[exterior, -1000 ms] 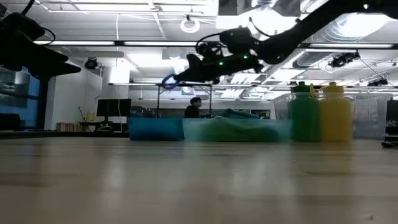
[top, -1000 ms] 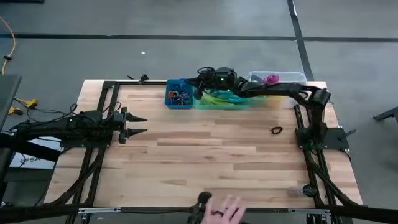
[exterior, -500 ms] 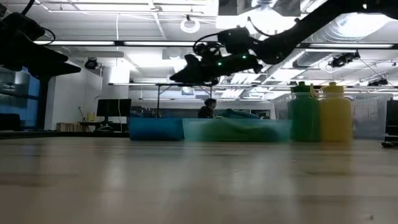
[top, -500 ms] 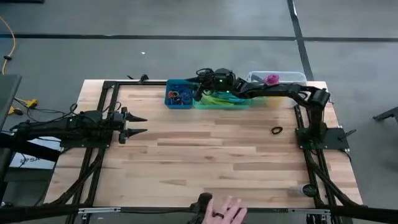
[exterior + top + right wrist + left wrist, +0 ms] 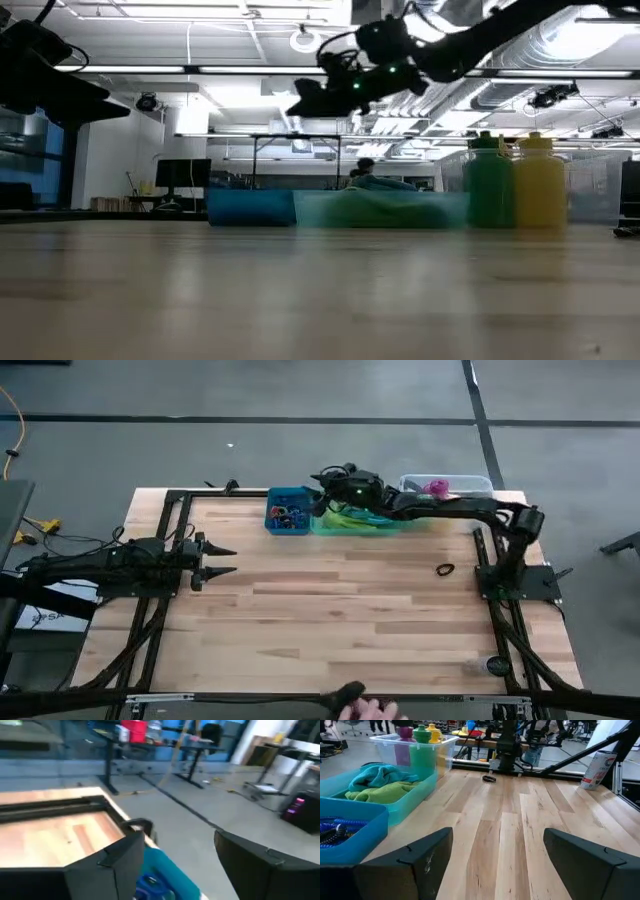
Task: Pick & Place Sports Items
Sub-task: Put the black spring keychain into the blue bin
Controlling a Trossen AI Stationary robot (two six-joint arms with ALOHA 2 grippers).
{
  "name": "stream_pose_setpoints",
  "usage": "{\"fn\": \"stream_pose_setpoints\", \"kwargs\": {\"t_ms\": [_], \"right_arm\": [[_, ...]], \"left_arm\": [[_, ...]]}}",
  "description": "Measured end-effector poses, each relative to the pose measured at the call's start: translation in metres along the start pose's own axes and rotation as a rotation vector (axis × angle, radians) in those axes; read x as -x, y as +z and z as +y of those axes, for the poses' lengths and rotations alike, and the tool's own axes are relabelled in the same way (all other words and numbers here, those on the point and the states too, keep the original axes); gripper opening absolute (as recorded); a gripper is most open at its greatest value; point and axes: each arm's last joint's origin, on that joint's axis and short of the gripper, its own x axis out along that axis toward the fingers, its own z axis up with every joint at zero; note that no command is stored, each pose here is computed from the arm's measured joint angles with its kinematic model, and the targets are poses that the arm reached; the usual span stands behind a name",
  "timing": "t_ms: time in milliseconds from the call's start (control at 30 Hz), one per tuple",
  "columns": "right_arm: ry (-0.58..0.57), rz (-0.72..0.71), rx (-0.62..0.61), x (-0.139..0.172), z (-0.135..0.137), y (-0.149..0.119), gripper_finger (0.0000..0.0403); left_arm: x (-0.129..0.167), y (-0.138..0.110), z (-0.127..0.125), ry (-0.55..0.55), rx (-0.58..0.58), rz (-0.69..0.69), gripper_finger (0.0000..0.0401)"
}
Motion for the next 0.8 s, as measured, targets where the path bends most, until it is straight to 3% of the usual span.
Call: {"fn": "stream_pose_setpoints", "kwargs": {"t_ms": [400, 800], "right_arm": [[-0.233, 0.186, -0.028, 0.056, 0.030, 0.028, 0.0175], [-0.256, 0.379, -0.232, 0.112, 0.036, 0.037, 0.0175]], "left_arm": [[0.000, 0.000, 0.000, 0.000, 0.000, 0.000, 0.0254], [0.000, 0.000, 0.000, 0.000, 0.000, 0.000, 0.0254]]}}
